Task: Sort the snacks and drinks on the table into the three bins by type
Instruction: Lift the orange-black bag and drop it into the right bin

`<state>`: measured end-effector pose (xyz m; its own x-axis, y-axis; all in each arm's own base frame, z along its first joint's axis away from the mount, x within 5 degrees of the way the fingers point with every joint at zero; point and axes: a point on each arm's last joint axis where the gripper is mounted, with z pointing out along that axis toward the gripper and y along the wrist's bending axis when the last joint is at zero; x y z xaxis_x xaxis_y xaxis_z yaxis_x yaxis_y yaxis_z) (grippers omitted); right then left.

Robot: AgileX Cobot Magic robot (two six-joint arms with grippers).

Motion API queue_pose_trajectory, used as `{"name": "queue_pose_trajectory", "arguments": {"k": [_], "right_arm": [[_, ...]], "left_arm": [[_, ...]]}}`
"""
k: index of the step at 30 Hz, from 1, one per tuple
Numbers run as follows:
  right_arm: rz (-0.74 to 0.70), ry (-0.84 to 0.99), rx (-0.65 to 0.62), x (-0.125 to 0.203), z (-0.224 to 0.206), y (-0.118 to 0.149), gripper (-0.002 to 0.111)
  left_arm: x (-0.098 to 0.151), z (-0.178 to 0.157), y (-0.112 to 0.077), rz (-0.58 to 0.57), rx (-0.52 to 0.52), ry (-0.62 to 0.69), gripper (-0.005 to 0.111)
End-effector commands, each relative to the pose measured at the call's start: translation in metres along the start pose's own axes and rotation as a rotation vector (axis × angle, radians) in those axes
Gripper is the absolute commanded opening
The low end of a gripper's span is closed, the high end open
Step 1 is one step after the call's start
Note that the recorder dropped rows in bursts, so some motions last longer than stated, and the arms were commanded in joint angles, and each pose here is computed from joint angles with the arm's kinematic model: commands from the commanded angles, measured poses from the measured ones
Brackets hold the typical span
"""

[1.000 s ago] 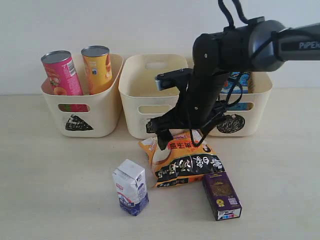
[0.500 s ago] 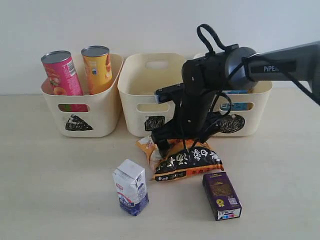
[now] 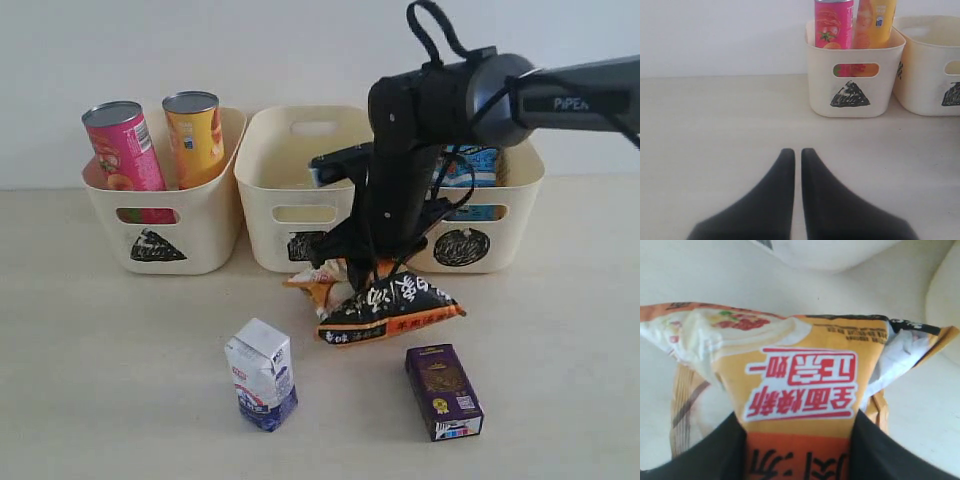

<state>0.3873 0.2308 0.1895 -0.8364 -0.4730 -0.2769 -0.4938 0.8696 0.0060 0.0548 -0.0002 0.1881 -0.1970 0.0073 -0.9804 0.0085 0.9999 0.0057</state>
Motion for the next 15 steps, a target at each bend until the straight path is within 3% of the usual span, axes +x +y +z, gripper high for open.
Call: {"name": "queue_pose_trajectory", "arguments": {"k": [1, 7, 15], "right_arm": [[-0.033, -0.043, 0.009, 0.001, -0.043, -0.004, 0.0], [-0.054, -0.017, 0.01, 0.008, -0.069, -0.004, 0.0], [-0.091, -0.155, -0.007, 0.015, -0.135, -0.003, 0.0]], "left_arm": [[0.0, 0.0, 0.0, 0.0, -0.002, -0.005, 0.004], [0.0, 0.0, 0.0, 0.0, -0.002, -0.005, 0.004], [0.0, 0.0, 0.0, 0.0, -0.002, -0.005, 0.004]]}}
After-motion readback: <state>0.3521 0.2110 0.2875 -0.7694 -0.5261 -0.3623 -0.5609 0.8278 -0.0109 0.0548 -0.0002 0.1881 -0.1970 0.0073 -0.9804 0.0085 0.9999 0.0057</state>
